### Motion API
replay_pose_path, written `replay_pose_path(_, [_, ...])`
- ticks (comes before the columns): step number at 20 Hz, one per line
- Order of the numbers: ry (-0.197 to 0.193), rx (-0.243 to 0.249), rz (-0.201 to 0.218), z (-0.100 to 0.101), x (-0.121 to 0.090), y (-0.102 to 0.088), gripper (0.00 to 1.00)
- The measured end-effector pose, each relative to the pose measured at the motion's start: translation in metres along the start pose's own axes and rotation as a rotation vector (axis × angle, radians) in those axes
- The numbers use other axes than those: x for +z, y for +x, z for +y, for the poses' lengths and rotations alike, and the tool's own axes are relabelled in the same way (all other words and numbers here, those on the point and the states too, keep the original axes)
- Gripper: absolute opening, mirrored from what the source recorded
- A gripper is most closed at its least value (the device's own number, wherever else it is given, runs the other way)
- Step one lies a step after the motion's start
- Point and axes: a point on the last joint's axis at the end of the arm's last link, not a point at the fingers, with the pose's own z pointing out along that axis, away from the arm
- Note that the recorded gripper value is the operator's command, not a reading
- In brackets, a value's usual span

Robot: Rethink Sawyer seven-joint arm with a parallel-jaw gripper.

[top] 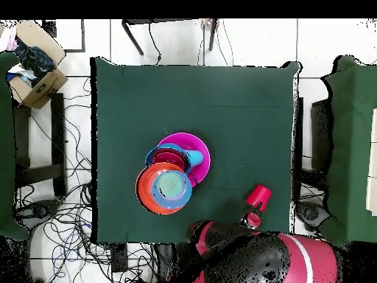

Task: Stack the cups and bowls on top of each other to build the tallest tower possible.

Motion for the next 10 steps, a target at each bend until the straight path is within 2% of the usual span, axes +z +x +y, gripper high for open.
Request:
replay_pose_path(6, [0.058,0.021,0.002,-0.008,0.000,-0.005,1.00])
replay_pose_path(10, [0.137,0.011,-0.024,-0.020,0.003,-0.013,1.00])
